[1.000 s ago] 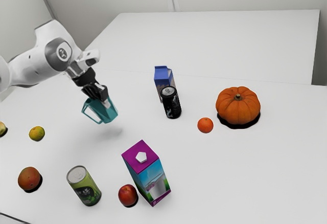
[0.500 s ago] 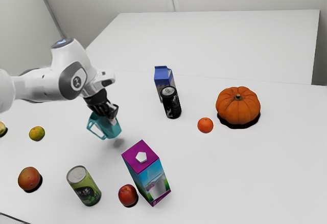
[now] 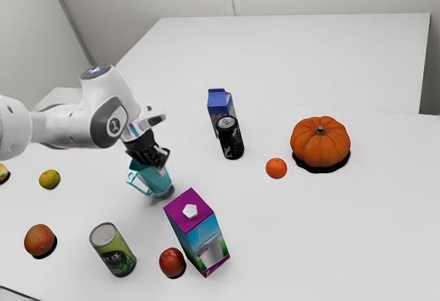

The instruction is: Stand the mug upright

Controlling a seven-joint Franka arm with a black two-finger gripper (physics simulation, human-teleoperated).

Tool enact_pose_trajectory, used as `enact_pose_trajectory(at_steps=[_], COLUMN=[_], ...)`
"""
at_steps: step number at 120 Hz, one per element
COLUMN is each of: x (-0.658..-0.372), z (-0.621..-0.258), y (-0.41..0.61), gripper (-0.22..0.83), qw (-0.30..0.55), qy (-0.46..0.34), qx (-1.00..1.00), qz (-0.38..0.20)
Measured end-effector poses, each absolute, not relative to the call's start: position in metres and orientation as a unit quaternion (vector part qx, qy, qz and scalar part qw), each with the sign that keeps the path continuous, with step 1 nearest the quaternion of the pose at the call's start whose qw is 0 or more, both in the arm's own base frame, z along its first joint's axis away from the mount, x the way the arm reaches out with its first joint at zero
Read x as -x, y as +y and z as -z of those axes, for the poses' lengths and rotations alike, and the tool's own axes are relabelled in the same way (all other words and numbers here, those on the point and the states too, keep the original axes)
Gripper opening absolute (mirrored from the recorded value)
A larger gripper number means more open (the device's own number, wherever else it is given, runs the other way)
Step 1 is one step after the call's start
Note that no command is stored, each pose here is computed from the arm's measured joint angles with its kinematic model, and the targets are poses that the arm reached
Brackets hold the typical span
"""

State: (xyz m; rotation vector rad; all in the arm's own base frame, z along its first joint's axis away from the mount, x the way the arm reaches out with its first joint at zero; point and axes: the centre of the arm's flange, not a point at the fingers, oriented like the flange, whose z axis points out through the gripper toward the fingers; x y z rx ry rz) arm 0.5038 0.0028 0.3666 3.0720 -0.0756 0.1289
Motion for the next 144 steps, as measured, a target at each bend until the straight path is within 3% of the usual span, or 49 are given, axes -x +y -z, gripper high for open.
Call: enact_pose_trajectory(at_steps=[55,76,106,144], x=[-0.506,-0.506,-0.520,-0.547], z=[-0.345,-0.356,-0.409,-0.504], y=[-0.004,-0.007,-0.019,-0.025], gripper=[-0.12,0.07,0.41,0.56], qw=[0.039,0.039,0.041,0.050], qy=[-0.002,0.001,-0.007,-0.018], qx=[-0.999,-0.999,-0.997,-0.997], qz=[-0.023,-0.032,-0.068,-0.058])
